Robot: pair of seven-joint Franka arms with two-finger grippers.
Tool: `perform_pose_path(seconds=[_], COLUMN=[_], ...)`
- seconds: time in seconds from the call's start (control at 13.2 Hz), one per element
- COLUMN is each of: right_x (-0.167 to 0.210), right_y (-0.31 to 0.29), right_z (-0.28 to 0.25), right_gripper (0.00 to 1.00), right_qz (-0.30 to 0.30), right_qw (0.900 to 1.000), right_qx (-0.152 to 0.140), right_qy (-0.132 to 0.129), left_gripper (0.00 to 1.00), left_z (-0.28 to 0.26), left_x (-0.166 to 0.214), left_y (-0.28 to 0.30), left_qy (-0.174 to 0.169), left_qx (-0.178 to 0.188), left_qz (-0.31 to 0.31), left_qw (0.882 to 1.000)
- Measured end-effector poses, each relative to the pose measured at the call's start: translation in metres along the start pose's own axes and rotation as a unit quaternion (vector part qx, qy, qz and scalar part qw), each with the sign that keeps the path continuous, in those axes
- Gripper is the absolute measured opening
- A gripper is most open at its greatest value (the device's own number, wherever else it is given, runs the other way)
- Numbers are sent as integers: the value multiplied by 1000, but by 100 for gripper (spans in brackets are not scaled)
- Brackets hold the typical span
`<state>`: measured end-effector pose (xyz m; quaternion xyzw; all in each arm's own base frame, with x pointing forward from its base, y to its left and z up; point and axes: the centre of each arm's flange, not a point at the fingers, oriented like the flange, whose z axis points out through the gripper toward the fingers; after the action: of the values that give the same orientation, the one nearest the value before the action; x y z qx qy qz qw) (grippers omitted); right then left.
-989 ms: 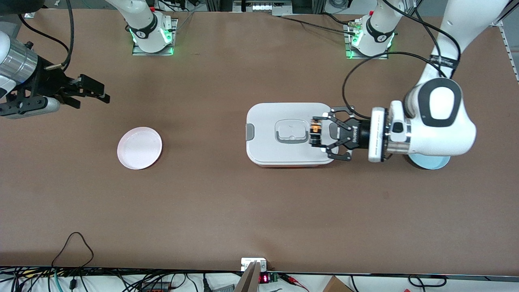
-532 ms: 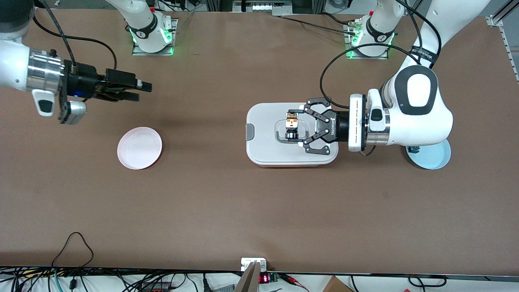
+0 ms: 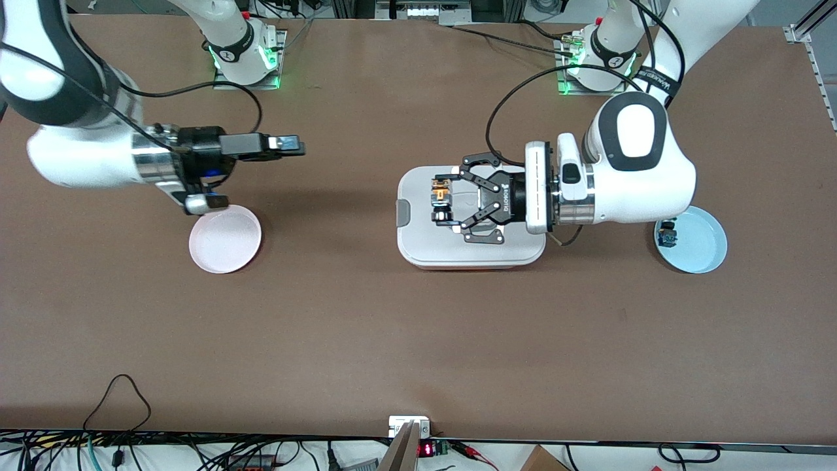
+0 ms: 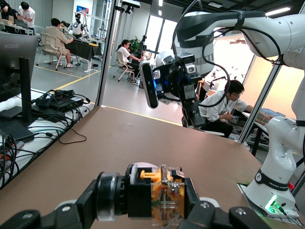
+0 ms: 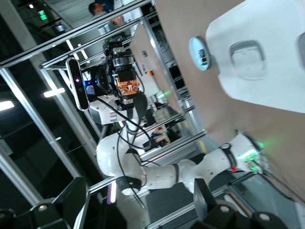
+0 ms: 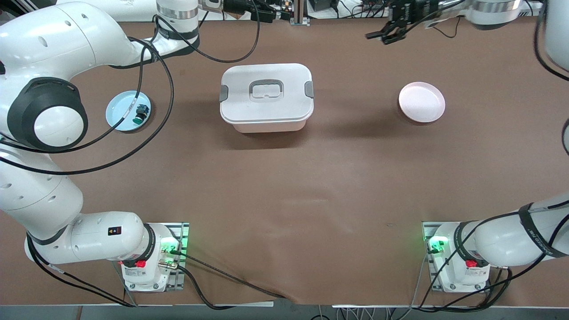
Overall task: Transfer orange switch to right arm and place
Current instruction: 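Carry the switch over the white box while the right gripper reaches in, then grasp the orange switch with the right gripper from the left gripper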
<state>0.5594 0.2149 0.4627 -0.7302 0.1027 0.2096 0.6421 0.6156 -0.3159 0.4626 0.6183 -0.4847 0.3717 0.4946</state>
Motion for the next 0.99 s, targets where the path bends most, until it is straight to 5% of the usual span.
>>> perform_pose_path(seconds=[0.46, 0.68, 0.99], right_x=[18, 25, 34], right_y=[34, 36, 27], right_z=[81, 100, 126], right_gripper=[100, 100, 100], right_qz=[14, 13, -9], right_qw=[997, 995, 997], right_qx=[53, 91, 80], right_qy=[-45, -34, -1], left_gripper=[72, 72, 72], left_z=[0, 10, 18], left_x=[0, 1, 2], left_y=[0, 5, 8], left_qy=[0, -3, -4], left_qx=[1, -4, -3], left_qz=[0, 2, 4], left_qw=[1000, 1000, 1000])
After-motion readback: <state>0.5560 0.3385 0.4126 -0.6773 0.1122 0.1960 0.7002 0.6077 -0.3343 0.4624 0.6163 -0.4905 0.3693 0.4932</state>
